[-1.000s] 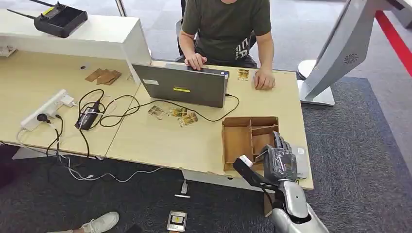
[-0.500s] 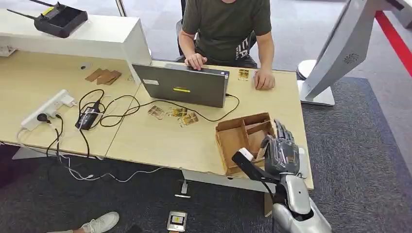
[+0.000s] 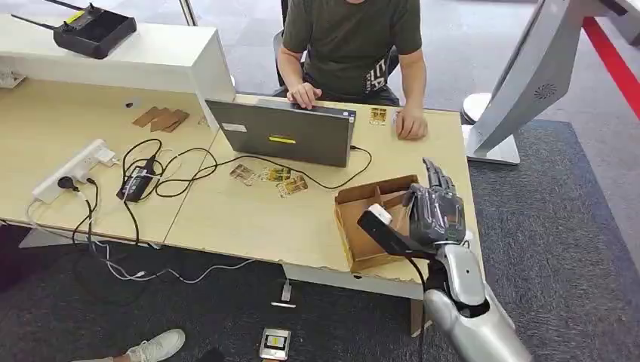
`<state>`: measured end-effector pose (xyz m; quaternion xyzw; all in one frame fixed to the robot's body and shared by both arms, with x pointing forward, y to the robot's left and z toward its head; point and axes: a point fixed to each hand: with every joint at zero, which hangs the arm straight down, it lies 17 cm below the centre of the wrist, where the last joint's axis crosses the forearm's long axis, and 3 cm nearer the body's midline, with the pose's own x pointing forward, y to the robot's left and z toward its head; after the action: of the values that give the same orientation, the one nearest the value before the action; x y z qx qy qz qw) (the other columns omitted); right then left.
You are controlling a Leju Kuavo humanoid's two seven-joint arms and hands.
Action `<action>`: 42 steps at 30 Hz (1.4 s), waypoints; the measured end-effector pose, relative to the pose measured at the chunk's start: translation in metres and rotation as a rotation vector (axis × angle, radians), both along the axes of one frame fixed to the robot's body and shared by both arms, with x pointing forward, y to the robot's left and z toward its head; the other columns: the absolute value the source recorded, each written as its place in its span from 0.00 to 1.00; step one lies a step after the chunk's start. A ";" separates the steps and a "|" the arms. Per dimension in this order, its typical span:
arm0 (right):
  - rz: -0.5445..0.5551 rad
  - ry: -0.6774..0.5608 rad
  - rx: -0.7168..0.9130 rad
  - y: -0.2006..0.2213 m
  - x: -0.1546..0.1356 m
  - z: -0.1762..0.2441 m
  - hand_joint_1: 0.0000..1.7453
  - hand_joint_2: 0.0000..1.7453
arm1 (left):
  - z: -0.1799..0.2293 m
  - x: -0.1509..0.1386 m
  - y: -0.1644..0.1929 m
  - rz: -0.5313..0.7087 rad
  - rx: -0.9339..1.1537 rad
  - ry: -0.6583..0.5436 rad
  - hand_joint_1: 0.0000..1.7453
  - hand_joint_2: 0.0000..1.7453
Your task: Pass the card to the sensor for recognition and then transmit it.
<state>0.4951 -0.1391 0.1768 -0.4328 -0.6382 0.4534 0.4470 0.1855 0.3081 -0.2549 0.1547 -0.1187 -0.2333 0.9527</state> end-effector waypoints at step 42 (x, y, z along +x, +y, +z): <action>-0.018 -0.051 0.086 0.014 0.034 0.037 0.00 1.00 | 0.006 0.019 -0.021 -0.051 -0.009 -0.008 0.00 1.00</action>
<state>0.5288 -0.1249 0.2139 -0.4304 -0.6644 0.4105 0.4526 0.2043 0.2875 -0.2488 0.1484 -0.1274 -0.2562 0.9466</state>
